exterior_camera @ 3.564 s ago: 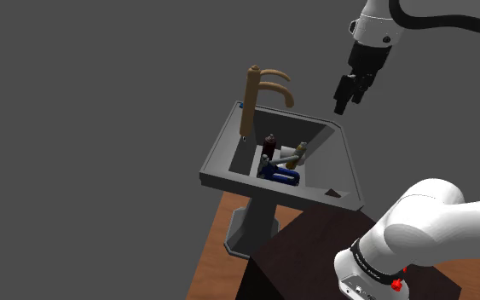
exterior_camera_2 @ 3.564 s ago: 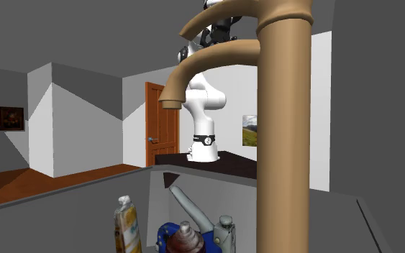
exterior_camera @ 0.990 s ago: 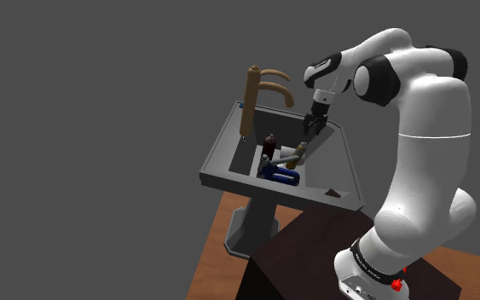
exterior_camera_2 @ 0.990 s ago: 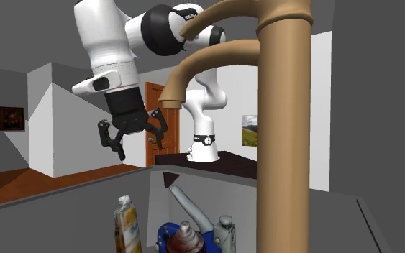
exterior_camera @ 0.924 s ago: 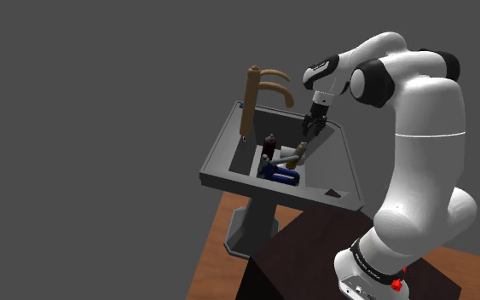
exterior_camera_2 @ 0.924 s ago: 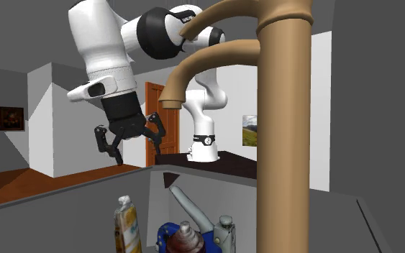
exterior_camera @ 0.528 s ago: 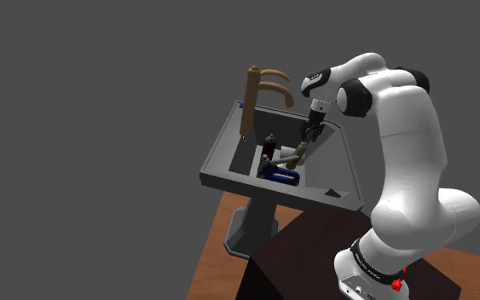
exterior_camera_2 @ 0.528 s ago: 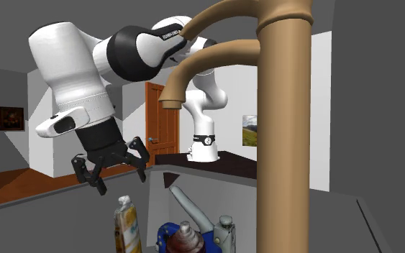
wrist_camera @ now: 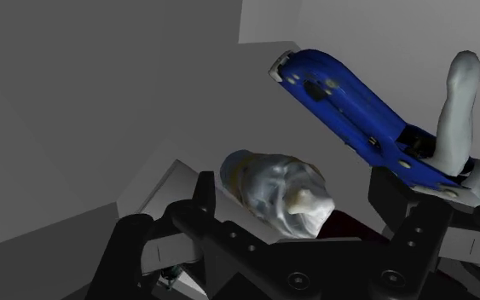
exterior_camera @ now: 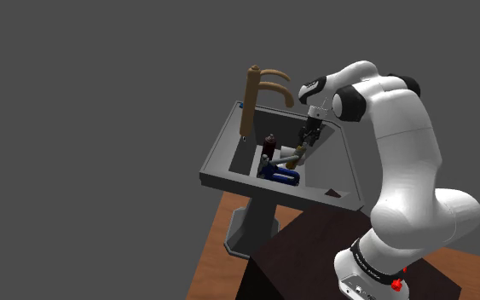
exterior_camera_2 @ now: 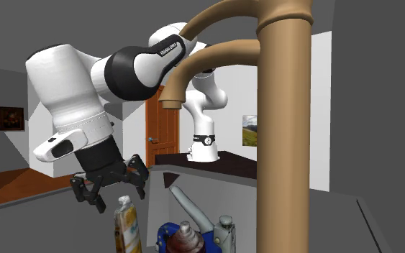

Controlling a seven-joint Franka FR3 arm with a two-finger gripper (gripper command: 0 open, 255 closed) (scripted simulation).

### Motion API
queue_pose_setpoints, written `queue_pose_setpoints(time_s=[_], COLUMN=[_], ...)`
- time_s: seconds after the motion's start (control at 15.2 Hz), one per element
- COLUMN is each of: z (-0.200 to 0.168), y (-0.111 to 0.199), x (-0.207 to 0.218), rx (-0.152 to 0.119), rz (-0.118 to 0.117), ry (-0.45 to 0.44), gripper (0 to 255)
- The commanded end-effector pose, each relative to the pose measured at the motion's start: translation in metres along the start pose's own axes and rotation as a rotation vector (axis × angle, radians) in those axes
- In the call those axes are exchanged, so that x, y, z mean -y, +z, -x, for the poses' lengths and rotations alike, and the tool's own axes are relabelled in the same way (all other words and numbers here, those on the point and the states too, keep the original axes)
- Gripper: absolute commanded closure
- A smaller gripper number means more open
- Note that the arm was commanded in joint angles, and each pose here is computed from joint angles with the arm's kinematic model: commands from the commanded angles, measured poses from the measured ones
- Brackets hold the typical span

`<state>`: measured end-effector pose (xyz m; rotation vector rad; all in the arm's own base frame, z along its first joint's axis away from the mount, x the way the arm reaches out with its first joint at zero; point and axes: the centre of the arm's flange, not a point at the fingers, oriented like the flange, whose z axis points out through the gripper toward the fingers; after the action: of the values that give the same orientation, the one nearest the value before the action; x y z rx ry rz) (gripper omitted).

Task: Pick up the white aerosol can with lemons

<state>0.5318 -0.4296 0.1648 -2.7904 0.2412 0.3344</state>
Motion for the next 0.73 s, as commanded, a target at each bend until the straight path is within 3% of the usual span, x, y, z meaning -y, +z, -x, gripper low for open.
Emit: queue_pose_setpoints(time_s=[0.0,0.66], z=[-0.0008,0.0007], y=[0.0012,-0.0035], x=[-0.0005,0.0005], rx=[-0.001,-0.001], rz=[0.000,0.000], ry=[0.000,0.000], gripper=[255,255])
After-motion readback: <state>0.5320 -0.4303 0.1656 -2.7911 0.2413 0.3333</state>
